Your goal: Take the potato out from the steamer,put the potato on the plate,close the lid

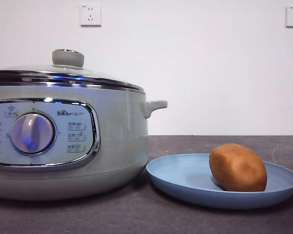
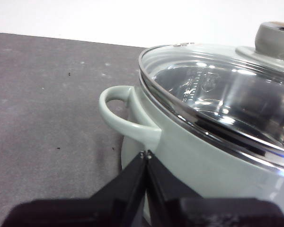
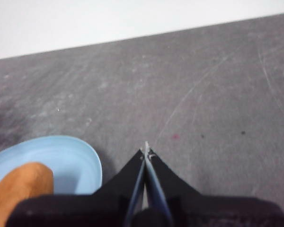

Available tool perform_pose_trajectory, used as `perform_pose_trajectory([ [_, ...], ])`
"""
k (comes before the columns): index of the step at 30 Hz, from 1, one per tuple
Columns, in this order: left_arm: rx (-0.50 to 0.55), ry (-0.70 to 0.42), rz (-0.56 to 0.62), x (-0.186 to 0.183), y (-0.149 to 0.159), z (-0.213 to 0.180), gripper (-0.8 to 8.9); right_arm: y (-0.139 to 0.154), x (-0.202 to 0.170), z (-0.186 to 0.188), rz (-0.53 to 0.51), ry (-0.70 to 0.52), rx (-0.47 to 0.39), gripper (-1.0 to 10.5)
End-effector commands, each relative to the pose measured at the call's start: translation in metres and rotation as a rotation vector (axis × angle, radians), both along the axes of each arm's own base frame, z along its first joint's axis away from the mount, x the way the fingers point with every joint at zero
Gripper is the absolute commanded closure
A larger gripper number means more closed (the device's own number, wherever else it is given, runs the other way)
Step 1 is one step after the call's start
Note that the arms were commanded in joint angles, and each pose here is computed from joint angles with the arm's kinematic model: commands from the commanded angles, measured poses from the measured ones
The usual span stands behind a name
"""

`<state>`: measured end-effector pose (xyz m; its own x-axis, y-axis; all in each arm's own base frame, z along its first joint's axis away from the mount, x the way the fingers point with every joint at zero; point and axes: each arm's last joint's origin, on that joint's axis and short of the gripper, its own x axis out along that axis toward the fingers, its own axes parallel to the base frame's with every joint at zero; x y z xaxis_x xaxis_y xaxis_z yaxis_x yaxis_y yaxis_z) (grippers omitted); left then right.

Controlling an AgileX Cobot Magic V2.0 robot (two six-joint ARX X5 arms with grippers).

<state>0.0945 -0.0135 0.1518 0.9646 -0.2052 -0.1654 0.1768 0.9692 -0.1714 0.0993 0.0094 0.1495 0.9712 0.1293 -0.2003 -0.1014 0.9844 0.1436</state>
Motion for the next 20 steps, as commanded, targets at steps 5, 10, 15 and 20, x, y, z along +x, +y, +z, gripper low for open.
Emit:
perform_pose_trajectory([
  [5,0.005,0.009,0.003,0.0006,0.0002,-0.0043,8.17,-0.0002,-0.0038,-0.0014,-0.007,-0.022,0.043,9.5],
  [10,0.005,0.009,0.002,0.0006,0.0002,-0.0043,8.17,-0.0003,-0.0031,-0.0025,-0.011,-0.006,0.042,9.5],
  [15,0.006,0.009,0.003,0.0006,0.0002,-0.0043,8.17,-0.0003,-0.0029,-0.0028,-0.011,-0.001,0.041,9.5],
  [20,0.005,0.009,0.003,0.0006,0.0002,-0.0043,8.17,-0.0003,-0.0029,-0.0029,-0.011,-0.001,0.041,9.5],
])
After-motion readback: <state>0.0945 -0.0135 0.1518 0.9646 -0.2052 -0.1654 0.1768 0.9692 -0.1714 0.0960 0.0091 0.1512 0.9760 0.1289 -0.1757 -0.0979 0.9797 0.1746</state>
